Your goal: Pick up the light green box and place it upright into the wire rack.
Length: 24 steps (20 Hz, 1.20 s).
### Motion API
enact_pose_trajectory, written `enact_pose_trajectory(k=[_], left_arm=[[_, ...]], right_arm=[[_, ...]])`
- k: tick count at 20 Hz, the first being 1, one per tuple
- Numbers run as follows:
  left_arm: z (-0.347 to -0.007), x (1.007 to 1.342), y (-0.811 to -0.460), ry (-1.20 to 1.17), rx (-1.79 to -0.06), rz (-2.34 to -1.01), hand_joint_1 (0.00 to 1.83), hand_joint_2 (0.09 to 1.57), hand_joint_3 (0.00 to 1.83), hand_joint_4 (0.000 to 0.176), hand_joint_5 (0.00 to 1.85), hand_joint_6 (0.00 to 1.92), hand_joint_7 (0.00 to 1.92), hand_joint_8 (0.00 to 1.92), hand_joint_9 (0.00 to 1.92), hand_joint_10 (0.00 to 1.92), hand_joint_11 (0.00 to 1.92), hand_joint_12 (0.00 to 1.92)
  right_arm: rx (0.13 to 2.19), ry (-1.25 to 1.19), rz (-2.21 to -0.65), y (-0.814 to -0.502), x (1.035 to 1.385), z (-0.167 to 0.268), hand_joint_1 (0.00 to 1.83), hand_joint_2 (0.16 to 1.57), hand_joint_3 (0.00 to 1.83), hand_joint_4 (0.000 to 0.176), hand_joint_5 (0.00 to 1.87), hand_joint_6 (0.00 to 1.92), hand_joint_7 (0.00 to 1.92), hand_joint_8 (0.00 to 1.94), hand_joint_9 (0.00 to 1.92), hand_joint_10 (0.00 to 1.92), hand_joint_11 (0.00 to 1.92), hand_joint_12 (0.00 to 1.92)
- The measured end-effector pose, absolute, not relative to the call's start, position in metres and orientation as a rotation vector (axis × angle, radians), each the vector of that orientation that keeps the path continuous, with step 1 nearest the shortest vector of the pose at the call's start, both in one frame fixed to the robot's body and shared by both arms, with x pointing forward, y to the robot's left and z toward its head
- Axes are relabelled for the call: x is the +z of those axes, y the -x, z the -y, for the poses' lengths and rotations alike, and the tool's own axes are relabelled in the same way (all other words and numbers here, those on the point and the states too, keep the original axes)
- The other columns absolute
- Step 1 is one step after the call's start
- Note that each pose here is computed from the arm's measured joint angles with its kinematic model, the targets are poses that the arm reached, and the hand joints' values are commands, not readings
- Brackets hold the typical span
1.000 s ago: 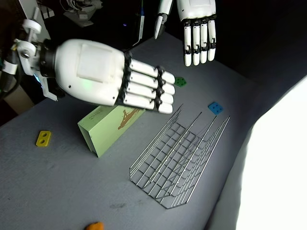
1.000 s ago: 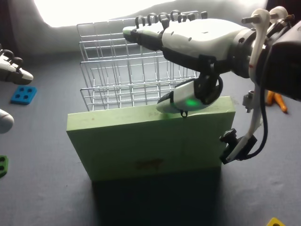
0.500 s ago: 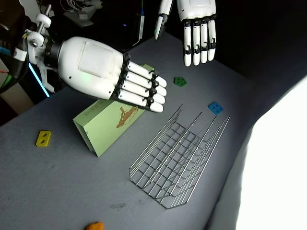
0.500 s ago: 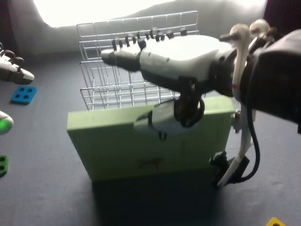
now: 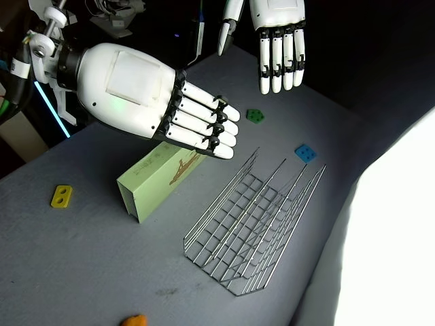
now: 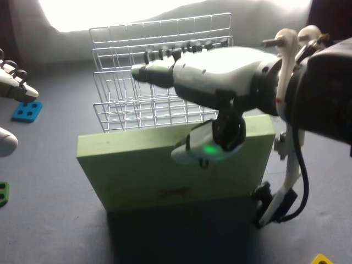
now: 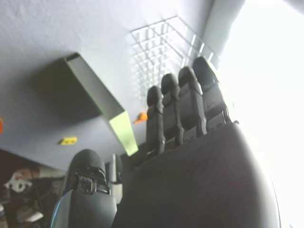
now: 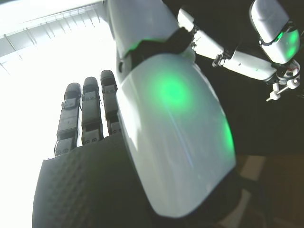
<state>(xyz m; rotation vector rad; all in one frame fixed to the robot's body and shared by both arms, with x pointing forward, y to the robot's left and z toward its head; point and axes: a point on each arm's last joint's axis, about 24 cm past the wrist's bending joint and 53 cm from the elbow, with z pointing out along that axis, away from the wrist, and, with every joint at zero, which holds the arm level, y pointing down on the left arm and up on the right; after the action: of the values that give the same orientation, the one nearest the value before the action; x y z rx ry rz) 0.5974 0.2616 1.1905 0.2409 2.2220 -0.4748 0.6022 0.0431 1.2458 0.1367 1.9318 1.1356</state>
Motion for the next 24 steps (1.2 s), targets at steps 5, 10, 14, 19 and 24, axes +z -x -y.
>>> enact_pose_trajectory(k=[5,10,14,19,24], left_arm=[[-0.262,1.189,-0.597,-0.242,-0.472,-2.225,0.00,1.21,0.00,0.000,0.27,0.01,0.27,0.00,0.20,0.01,0.00,0.48],[-0.262,1.188,-0.597,-0.242,-0.470,-2.229,0.04,1.20,0.00,0.000,0.28,0.01,0.26,0.00,0.19,0.01,0.00,0.50],[-0.262,1.188,-0.597,-0.243,-0.470,-2.230,0.01,1.21,0.00,0.000,0.27,0.00,0.28,0.01,0.20,0.01,0.00,0.53],[-0.262,1.188,-0.596,-0.243,-0.470,-2.230,0.00,1.20,0.00,0.000,0.27,0.01,0.29,0.01,0.23,0.02,0.00,0.54],[-0.262,1.188,-0.597,-0.243,-0.470,-2.229,0.01,1.22,0.00,0.002,0.24,0.00,0.28,0.00,0.22,0.01,0.00,0.50]], right_arm=[[1.127,-0.153,-1.994,-0.604,1.223,-0.048,1.10,1.09,0.02,0.000,0.04,0.00,0.03,0.00,0.01,0.00,0.00,0.00],[1.127,-0.165,-2.023,-0.607,1.212,-0.053,0.79,1.26,0.09,0.000,0.06,0.01,0.02,0.00,0.00,0.00,0.00,0.00],[1.142,-0.156,-2.024,-0.605,1.212,-0.058,1.03,1.15,0.03,0.000,0.03,0.01,0.03,0.01,0.01,0.01,0.00,0.00],[1.136,-0.165,-2.029,-0.608,1.209,-0.056,0.98,1.16,0.04,0.000,0.05,0.01,0.04,0.01,0.01,0.00,0.00,0.00],[1.132,-0.169,-2.034,-0.609,1.205,-0.055,1.06,1.15,0.00,0.000,0.25,0.02,0.24,0.03,0.18,0.02,0.00,0.56]])
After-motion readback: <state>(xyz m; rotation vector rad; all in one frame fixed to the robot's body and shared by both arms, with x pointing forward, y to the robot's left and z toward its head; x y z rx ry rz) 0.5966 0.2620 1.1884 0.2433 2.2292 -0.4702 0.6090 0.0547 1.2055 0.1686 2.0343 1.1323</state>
